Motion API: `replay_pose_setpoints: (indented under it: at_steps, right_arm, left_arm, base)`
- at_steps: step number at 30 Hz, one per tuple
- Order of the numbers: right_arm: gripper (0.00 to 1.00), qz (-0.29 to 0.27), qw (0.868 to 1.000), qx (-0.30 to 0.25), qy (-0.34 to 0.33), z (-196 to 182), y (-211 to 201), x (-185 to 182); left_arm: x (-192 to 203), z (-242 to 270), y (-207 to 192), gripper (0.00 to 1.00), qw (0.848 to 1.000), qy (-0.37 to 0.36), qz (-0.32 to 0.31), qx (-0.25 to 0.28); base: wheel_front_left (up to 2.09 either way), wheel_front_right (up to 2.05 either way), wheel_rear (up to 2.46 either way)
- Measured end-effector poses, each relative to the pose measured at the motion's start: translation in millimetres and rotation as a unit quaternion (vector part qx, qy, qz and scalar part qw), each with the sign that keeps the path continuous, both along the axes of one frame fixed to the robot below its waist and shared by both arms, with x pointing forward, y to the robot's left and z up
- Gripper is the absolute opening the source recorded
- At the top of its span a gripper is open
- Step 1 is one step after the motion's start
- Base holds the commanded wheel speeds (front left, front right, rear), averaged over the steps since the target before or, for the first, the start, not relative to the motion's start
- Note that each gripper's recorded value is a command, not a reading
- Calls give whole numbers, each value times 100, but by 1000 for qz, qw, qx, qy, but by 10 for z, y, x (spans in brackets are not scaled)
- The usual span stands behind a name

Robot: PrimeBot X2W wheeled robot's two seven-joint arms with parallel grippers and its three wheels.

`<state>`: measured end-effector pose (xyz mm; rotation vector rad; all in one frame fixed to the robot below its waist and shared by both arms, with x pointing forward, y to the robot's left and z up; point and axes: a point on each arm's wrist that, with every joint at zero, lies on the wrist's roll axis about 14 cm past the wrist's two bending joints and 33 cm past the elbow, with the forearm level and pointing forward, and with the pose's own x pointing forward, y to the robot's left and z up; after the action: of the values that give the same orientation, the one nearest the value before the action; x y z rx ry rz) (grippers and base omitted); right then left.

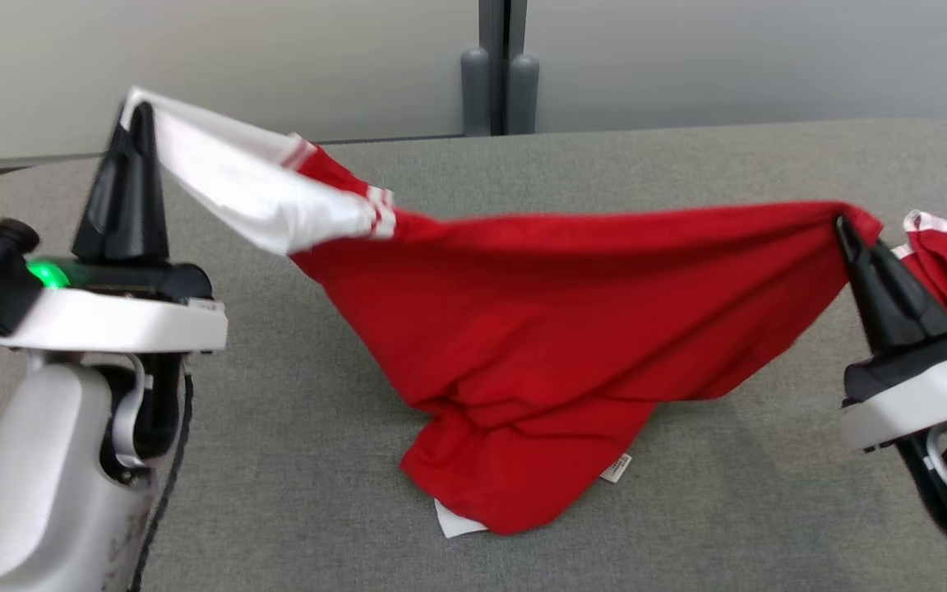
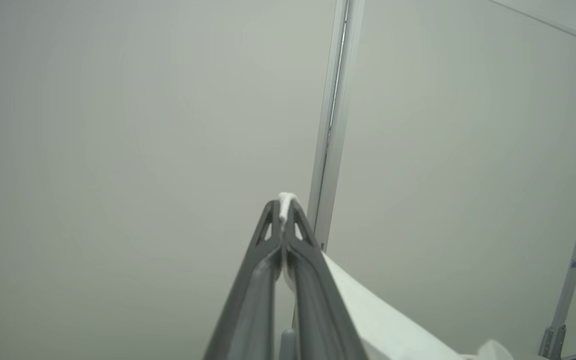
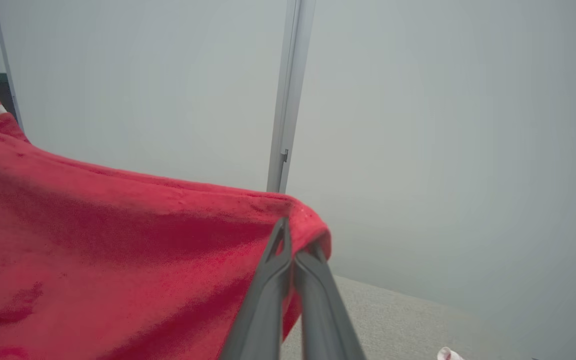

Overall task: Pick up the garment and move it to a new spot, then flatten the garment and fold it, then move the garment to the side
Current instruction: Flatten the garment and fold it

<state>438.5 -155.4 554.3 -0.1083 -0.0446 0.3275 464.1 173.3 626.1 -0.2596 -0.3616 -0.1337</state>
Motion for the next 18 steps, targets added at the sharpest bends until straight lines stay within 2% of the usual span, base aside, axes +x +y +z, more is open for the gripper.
replay_pose_setpoints:
  at_steps: [4,9,13,18]
  right_arm:
    - [0,-3,996,-17,-92,730,-56,-89]
    - [0,-11,984,-27,-178,1449,-123,-318]
    - [0,-26,978,-26,-205,1700,-231,-440]
    - [0,-31,978,-16,-204,1739,-276,-437]
  left_arm:
    - [-198,935,-14,0,993,-116,-3,7]
    - [-493,1715,-67,0,980,-197,-7,31]
    - [-606,1976,-142,0,975,-219,-17,36]
    - [-495,1918,-249,0,980,-194,-37,34]
  base:
    - [0,0,0]
    - [0,0,0]
    - [0,0,0]
    - [0,0,0]
